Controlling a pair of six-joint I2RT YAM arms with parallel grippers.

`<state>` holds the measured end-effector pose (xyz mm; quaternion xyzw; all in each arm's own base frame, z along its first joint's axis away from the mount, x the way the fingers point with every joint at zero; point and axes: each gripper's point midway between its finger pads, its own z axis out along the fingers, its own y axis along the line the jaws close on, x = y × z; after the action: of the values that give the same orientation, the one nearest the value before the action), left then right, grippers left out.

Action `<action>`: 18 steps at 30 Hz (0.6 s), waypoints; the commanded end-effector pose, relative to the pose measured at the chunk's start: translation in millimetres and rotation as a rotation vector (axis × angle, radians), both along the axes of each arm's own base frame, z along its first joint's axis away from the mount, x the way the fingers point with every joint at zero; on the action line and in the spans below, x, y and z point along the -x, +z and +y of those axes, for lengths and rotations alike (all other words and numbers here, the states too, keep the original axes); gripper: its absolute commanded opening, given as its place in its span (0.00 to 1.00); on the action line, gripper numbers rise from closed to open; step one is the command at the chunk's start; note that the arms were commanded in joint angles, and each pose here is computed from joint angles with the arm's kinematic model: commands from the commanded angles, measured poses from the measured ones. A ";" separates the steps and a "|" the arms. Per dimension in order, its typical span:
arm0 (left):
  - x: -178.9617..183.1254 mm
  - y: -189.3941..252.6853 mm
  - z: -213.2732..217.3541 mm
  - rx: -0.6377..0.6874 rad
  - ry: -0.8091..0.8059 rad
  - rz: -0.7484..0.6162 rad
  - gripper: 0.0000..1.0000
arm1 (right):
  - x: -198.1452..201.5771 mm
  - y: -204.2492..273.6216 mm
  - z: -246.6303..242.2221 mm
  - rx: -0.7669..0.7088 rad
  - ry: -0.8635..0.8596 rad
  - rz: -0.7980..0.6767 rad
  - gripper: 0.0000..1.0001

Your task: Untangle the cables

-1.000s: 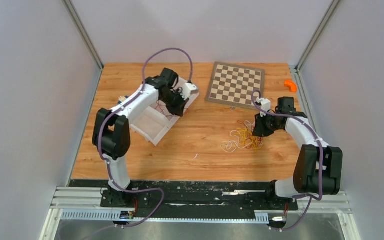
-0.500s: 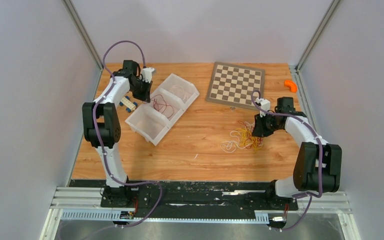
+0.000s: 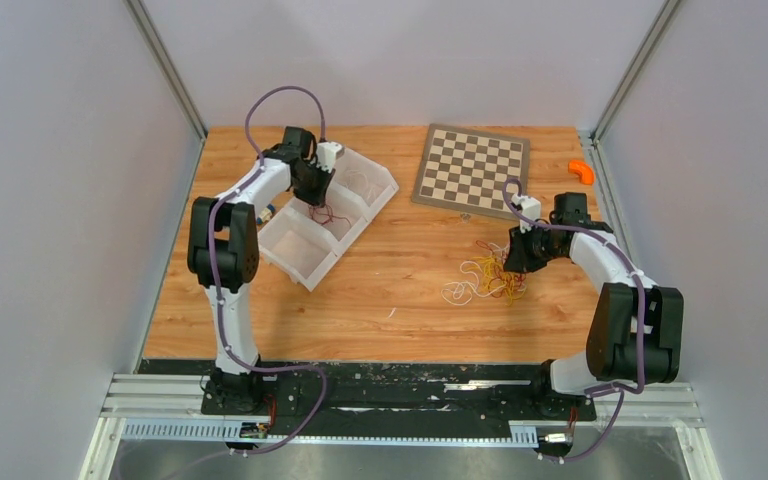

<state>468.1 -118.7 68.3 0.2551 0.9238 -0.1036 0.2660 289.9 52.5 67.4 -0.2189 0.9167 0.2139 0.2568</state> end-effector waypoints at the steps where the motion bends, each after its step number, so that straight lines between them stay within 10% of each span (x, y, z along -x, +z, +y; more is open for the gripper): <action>1: -1.3 -21.0 -10.4 0.004 0.002 0.032 0.00 | -12.9 13.8 -0.7 -0.007 0.001 -0.045 0.14; 5: 4.1 -17.7 -13.1 0.044 0.004 0.058 0.02 | -11.0 16.2 0.4 -0.010 0.009 -0.051 0.14; 18: 36.0 102.4 -20.5 0.166 -0.049 -0.141 0.80 | -8.4 48.0 12.9 -0.068 0.057 -0.143 0.09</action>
<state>433.6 -134.1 104.6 0.2550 0.9128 -0.1542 0.2794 286.7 57.6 81.6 -0.2260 0.9082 0.2239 0.2721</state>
